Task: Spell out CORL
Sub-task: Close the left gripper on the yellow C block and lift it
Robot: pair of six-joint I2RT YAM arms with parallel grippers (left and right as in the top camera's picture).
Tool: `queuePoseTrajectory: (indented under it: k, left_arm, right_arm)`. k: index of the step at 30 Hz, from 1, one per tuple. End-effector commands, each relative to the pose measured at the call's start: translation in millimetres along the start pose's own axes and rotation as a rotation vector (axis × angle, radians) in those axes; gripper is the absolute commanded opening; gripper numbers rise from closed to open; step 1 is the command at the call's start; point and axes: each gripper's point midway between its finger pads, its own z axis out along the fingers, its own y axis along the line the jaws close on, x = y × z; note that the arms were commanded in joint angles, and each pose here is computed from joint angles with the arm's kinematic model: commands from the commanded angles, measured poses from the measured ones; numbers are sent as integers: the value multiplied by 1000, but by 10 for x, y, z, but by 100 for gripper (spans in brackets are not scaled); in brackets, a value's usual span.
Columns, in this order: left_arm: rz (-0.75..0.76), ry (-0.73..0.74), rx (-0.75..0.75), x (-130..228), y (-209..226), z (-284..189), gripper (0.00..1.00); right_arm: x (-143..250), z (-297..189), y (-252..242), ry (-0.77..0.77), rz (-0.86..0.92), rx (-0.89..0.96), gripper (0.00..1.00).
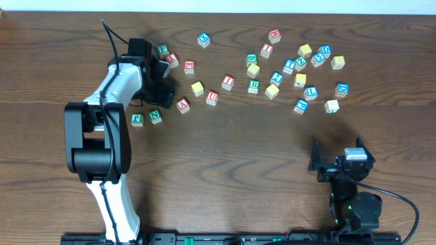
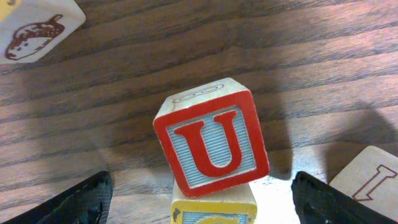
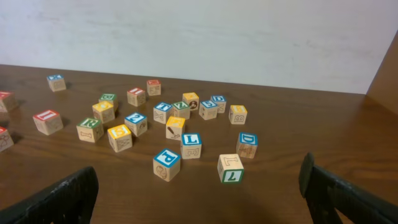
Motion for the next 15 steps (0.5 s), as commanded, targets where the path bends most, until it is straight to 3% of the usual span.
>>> queuePoseTrajectory:
  k: [1,8,10,13,15]
  left_arm:
    - [3,11,-4,39,26,29,87]
    - [4,3,-6,21,31,29,77]
    - [4,3,-6,20,31,29,70]
    - [4,3,-6,20,31,29,47]
    - [4,3,-6,20,31,29,42]
  right_arm:
    - [3,-3,-28,0,13,14,99]
    - [3,-3,-28,0,13,14,99]
    - [3,-3,-28,0,13,14,99]
    - [3,-3,-28,0,13,14,99]
    - [3,-3,-28,0,13,14,99]
